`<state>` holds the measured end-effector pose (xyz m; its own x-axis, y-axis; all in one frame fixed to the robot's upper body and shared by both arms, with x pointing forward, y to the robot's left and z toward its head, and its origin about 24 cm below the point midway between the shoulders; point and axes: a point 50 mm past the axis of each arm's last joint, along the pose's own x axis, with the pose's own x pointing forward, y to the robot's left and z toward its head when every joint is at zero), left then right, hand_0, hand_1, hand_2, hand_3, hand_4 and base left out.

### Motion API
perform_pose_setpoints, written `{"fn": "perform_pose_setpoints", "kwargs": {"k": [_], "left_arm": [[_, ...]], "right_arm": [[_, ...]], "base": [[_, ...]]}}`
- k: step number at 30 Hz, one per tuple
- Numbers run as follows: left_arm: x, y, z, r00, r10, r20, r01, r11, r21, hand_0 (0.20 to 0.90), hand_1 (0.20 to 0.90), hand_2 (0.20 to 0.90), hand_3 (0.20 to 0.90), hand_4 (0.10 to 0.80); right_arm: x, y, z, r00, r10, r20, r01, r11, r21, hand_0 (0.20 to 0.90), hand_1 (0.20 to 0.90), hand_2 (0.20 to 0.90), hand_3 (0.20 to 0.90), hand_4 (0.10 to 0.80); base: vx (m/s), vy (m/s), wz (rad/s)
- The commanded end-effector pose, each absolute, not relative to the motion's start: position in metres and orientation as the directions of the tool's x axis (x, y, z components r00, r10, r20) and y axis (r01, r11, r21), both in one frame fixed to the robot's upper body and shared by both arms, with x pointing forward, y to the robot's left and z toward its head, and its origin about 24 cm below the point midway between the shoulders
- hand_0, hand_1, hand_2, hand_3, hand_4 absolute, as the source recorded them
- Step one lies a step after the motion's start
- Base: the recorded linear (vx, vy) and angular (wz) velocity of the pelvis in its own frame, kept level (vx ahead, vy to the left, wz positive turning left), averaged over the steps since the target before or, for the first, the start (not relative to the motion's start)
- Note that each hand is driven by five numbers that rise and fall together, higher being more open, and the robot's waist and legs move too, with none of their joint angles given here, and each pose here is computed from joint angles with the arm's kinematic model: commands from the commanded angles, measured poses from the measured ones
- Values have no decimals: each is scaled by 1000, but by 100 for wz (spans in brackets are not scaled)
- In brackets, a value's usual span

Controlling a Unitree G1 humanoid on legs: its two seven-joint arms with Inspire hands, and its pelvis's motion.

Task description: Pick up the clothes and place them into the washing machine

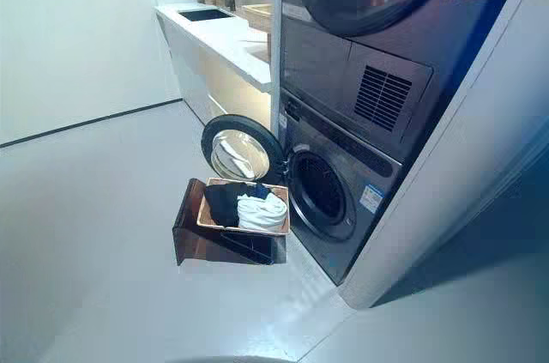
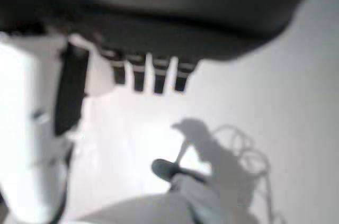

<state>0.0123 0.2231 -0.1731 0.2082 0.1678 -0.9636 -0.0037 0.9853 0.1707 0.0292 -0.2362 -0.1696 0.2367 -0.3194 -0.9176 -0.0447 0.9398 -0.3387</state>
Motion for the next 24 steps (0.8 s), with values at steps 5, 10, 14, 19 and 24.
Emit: {"fn": "perform_pose_setpoints", "kwargs": {"k": [5,10,14,19,24], "left_arm": [[36,195,-176,273,102,-957,-11,995,103,900,900,900,900,800],[36,196,-176,271,108,-956,-21,994,106,900,900,900,900,800],[36,196,-176,272,113,-956,-27,994,110,900,900,900,900,800],[37,196,-176,276,113,-955,-31,994,108,900,900,900,900,800],[38,196,-176,277,112,-954,-33,994,107,900,900,900,900,800]], "right_arm": [[56,-227,-169,303,-304,-903,-56,940,-336,900,900,900,900,800],[56,-226,-169,303,-306,-903,-53,940,-336,900,900,900,900,800],[56,-226,-169,301,-309,-902,-47,940,-338,900,900,900,900,800],[57,-228,-169,302,-316,-899,-37,939,-343,900,900,900,900,800],[57,-230,-168,298,-322,-899,-23,939,-344,900,900,900,900,800]], "base": [[0,0,0],[0,0,0],[0,0,0],[1,6,0],[10,32,2]]}}
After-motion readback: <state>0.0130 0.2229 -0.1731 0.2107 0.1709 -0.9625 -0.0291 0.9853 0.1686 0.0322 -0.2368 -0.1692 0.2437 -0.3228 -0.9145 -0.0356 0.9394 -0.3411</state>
